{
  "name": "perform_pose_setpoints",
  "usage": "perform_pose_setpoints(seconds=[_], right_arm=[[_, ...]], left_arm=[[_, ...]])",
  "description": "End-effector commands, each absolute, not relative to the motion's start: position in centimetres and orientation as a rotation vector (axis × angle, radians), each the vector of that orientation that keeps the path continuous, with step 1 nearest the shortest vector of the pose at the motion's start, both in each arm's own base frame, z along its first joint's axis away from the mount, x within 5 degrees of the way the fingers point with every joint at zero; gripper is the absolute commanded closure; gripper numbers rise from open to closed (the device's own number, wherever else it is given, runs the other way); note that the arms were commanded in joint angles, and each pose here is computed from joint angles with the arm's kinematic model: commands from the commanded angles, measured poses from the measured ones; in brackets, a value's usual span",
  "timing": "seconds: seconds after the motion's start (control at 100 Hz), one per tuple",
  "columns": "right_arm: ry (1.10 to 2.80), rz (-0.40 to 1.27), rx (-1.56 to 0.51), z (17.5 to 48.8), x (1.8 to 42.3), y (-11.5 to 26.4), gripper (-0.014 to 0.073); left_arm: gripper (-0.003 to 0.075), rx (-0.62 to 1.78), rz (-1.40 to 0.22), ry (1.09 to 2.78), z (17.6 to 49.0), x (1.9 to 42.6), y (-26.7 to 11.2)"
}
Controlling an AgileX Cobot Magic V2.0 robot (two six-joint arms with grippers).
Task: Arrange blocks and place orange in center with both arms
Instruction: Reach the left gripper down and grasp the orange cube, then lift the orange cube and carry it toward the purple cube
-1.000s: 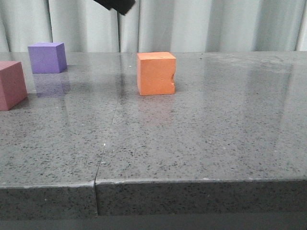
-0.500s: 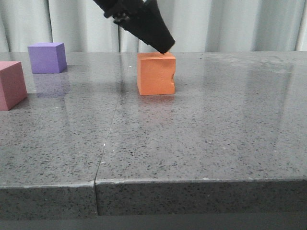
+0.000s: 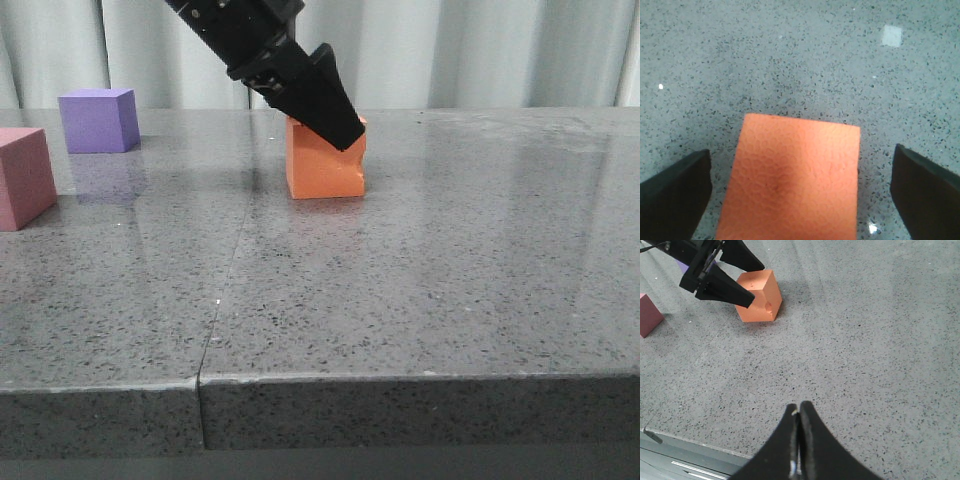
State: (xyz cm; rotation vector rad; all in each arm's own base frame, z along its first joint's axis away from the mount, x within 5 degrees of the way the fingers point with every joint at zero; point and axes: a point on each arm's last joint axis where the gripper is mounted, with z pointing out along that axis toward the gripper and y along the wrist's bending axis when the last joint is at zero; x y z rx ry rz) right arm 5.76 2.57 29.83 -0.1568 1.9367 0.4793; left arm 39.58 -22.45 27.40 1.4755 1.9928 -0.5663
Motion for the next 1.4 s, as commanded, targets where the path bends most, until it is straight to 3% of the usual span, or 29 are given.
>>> perform_pose_setpoints(seconds=[0.0,0.4,0.52,0.71,0.97,1.2,1.39], right_arm=[[1.840,0.487,-0.164,31.3,5.9,2.6,0.0662],[1.840,0.487,-0.164,31.3,5.9,2.6,0.0662],[1.840,0.487,-0.164,31.3,5.9,2.6,0.0662],[1.840,0.487,-0.164,31.3,5.9,2.6,0.0662],[1.840,0.487,-0.164,31.3,5.9,2.6,0.0662],[1.840,0.487,-0.164,31.3,5.9,2.6,0.0662],[1.840,0.487,-0.164,31.3,5.9,2.6,0.0662]], left_arm=[[0.0030,1.421,-0.561,1.894,30.9,39.0,-22.8],[0.0038,1.430,-0.565,1.909,30.3,39.2,-22.8],[0.0129,1.430,-0.565,1.909,30.3,39.2,-22.8],[0.0337,1.430,-0.565,1.909,30.3,39.2,-22.8],[0.0482,1.429,-0.563,1.908,30.3,39.2,-22.8],[0.0492,1.381,-0.559,1.892,32.1,39.2,-22.7],[0.0492,1.180,-0.488,1.971,34.9,39.2,-21.2]])
